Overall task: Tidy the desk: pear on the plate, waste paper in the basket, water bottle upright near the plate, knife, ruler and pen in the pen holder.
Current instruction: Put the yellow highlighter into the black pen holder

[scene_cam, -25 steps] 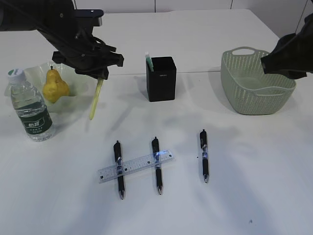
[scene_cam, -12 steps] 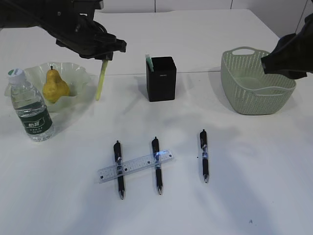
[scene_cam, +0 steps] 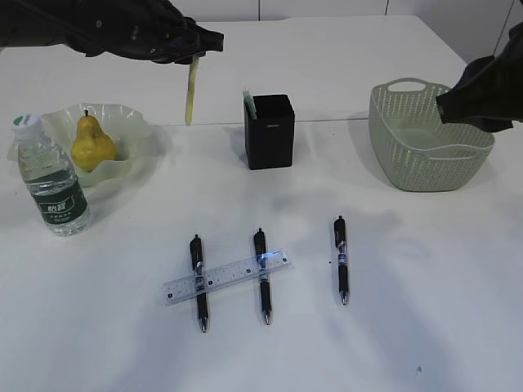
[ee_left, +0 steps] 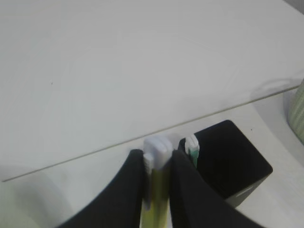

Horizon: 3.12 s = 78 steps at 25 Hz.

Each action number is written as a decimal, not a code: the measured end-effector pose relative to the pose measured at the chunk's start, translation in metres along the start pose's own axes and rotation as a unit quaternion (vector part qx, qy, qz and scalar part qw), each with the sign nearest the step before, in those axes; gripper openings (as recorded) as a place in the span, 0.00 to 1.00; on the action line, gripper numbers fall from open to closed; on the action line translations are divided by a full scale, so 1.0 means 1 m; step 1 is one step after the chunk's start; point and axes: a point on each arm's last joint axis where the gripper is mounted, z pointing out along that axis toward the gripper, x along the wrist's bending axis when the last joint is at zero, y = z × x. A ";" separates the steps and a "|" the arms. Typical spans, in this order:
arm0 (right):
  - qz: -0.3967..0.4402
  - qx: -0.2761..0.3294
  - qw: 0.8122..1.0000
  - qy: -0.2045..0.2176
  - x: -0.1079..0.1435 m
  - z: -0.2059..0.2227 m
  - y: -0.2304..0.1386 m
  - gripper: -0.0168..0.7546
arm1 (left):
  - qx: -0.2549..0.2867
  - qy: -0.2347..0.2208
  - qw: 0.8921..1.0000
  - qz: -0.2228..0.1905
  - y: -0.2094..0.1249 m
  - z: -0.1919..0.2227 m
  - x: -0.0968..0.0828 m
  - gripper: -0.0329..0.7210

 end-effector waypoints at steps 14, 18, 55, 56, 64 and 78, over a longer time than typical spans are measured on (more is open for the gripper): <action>0.000 -0.006 1.000 0.000 0.000 0.000 0.001 0.34 | -0.085 -0.034 0.996 0.001 0.013 0.001 -0.006 0.16; 0.000 -0.006 1.000 0.000 0.000 0.000 0.001 0.34 | -0.124 -0.053 0.991 0.002 0.013 0.007 -0.009 0.16; -0.008 -0.008 1.000 -0.004 -0.001 0.000 0.002 0.34 | -0.221 -0.144 0.965 -0.010 -0.038 0.056 -0.035 0.16; -0.008 -0.008 1.000 -0.004 -0.001 0.000 0.002 0.34 | -0.220 -0.144 0.965 -0.010 -0.040 0.058 -0.035 0.16; -0.011 -0.009 1.000 -0.006 -0.001 0.000 0.002 0.34 | -0.214 -0.145 0.966 -0.011 -0.050 0.064 -0.034 0.16; -0.017 -0.008 1.000 -0.010 -0.002 0.000 0.001 0.34 | -0.217 -0.141 0.966 -0.007 -0.048 0.079 -0.035 0.16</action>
